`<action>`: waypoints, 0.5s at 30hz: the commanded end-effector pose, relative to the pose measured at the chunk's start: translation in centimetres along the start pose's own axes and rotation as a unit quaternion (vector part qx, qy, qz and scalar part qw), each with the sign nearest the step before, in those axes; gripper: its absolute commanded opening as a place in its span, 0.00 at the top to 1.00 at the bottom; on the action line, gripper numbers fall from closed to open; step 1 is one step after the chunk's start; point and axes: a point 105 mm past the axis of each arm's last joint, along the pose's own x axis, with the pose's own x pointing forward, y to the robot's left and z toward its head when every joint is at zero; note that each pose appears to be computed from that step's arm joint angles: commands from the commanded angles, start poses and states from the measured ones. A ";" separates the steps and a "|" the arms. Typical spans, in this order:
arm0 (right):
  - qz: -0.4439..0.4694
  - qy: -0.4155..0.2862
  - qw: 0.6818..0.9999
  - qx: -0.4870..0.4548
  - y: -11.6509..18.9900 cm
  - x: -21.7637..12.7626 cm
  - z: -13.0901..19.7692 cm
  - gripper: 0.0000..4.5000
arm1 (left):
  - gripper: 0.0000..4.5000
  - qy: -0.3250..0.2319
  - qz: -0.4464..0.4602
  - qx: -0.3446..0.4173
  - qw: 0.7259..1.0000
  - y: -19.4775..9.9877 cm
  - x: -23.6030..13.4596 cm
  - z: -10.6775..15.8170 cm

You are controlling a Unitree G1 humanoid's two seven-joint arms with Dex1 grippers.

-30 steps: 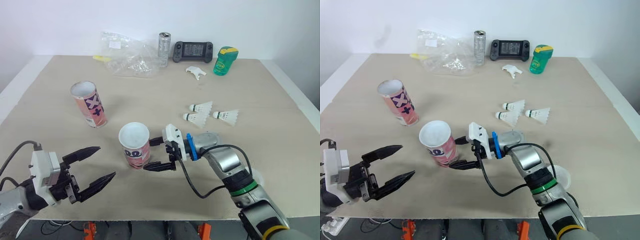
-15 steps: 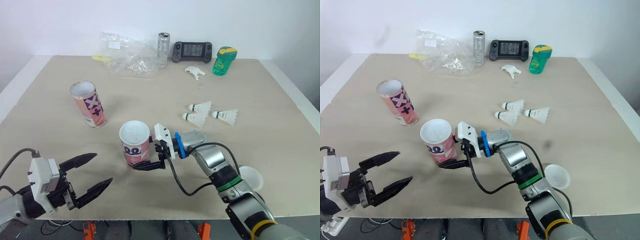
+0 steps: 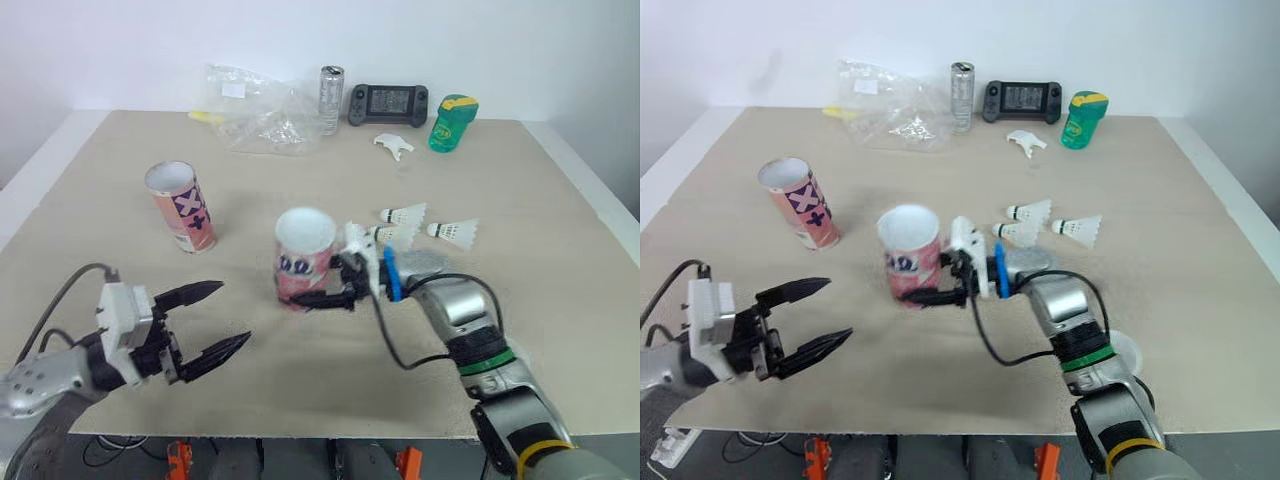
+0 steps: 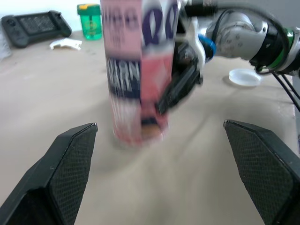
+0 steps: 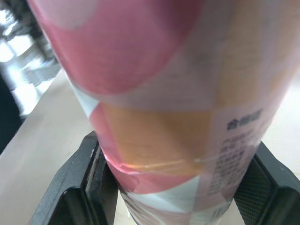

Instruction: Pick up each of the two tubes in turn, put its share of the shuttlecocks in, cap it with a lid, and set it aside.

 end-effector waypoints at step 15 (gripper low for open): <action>-0.703 -0.083 0.703 0.067 -10.8 -34.8 2.6 0.27 | 0.00 -0.121 -0.137 -0.029 0.983 2.4 13.9 2.0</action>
